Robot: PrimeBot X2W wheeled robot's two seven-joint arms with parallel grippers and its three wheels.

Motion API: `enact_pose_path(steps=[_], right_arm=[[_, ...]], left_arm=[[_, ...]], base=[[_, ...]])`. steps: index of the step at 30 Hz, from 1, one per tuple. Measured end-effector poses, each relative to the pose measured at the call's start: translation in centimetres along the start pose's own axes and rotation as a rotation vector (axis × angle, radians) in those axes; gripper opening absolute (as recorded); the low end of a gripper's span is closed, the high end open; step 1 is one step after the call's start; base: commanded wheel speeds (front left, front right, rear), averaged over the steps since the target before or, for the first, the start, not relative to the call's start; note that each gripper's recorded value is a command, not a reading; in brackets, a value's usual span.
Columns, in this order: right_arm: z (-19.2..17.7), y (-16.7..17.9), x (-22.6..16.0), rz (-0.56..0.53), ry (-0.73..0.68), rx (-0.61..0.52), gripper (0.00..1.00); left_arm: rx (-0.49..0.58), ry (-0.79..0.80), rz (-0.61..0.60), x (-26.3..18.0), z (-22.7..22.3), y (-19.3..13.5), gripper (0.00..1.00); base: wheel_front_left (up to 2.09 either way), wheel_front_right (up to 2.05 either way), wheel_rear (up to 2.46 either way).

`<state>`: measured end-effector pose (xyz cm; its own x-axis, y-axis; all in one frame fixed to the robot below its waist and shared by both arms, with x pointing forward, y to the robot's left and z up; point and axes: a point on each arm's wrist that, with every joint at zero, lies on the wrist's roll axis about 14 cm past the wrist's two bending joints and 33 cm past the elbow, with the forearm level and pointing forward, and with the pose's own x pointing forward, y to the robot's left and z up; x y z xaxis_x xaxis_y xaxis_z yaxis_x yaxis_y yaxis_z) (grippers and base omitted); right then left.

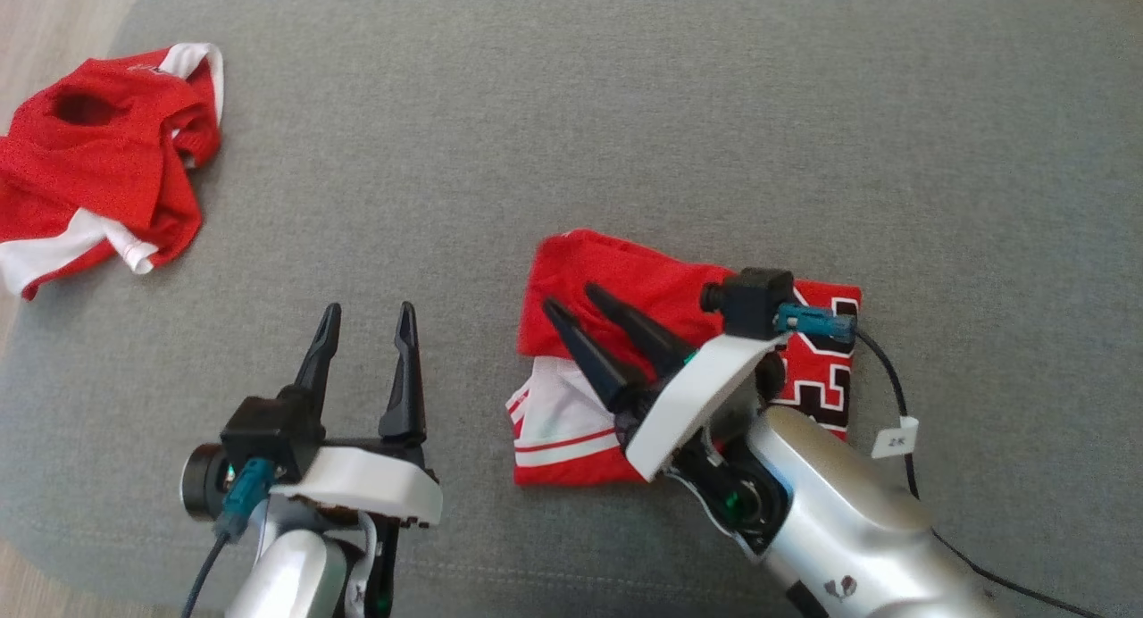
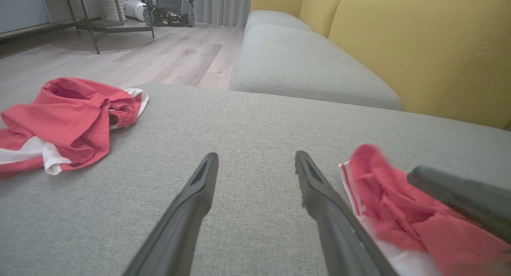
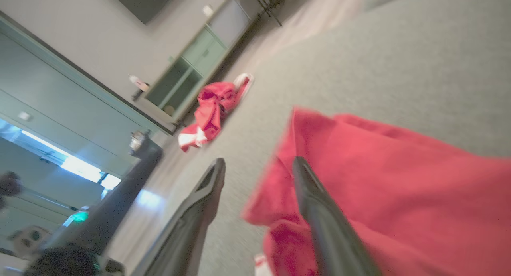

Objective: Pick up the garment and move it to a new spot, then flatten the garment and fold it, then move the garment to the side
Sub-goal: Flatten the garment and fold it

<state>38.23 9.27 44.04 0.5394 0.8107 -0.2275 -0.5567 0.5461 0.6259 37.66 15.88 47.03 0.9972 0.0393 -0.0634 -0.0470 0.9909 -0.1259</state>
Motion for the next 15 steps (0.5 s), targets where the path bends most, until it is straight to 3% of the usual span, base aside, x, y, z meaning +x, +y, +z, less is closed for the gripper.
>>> enact_pose_path(steps=[3,8,15], right_arm=[[2.1,1.8,0.2,0.056,-0.096,0.039,1.00],[7.0,1.6,-0.5,0.049,-0.282,-0.006,1.00],[14.0,-5.4,-6.7,-0.163,-0.495,-0.175,1.00]], left_arm=[[-0.001,0.007,-0.006,0.1,-0.3,-0.2,1.00],[-0.004,-0.002,-0.027,0.4,0.0,-0.9,1.00],[-0.010,-0.022,-0.069,0.8,0.6,-2.2,1.00]], base=[[0.00,0.00,0.00],[0.00,0.00,0.00],[0.00,0.00,0.00]])
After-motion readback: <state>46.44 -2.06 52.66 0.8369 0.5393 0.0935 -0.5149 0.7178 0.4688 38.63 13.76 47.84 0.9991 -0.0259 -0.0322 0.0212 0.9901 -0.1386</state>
